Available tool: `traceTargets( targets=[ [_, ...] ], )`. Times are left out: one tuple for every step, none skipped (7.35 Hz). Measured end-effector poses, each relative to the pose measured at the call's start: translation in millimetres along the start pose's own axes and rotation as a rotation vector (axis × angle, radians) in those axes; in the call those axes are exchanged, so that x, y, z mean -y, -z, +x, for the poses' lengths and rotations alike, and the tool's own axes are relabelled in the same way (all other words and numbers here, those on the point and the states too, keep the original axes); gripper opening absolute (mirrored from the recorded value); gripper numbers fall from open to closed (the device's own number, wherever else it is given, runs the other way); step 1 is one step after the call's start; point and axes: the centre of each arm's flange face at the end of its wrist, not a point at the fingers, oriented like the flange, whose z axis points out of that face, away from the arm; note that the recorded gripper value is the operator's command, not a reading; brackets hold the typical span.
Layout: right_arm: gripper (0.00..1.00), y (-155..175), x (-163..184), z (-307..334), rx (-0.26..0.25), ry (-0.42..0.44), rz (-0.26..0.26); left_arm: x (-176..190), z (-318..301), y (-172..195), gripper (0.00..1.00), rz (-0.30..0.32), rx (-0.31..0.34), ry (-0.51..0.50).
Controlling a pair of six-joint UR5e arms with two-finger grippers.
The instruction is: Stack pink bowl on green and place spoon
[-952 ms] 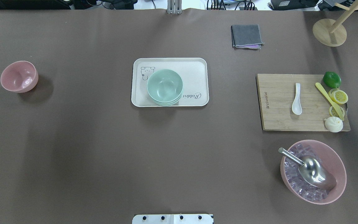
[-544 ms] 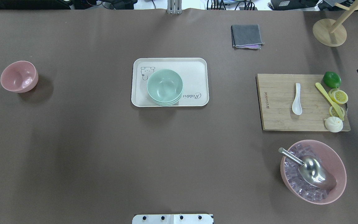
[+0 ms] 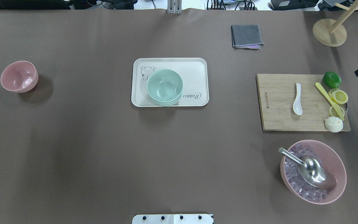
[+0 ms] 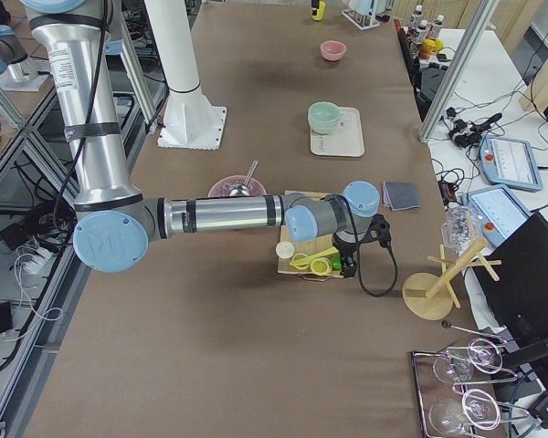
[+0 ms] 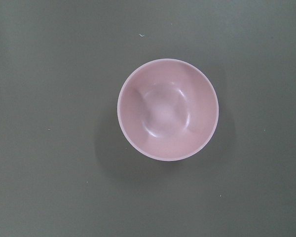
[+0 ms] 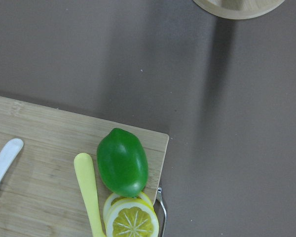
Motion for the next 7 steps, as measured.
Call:
traceTargets(
  targets=[
    [1.0, 0.8, 0.4, -2.3, 0.002, 0.002, 0.003, -1.4, -1.0, -0.3, 0.98, 0.002, 0.002, -0.001],
    [1.0, 1.8, 0.5, -4.3, 0.003, 0.005, 0.006, -0.7, -3.2, -0.3, 0.98, 0.01, 0.026, 0.0],
    [1.0, 2.3, 0.0, -5.0, 0.004, 0.007, 0.007, 1.4, -8.7, -0.4, 0.98, 0.029, 0.087, 0.001],
    [1.0, 2.4, -0.6, -5.4, 0.004, 0.009, 0.008, 2.3, -14.5, -0.7, 0.98, 0.042, 0.138, 0.001],
    [1.0, 1.6, -0.6, -6.5, 0.005, 0.014, 0.01, 1.9, -18.8, -2.0, 0.98, 0.044, 0.163, 0.001],
    [1.0, 0.3, -0.3, -8.3, 0.006, 0.02, 0.012, 1.5, -20.7, -3.0, 0.98, 0.043, 0.168, 0.003],
    [1.0, -0.8, 0.6, -11.1, 0.003, 0.019, 0.014, 1.3, -20.9, -3.4, 0.98, 0.043, 0.165, 0.006]
  ],
)
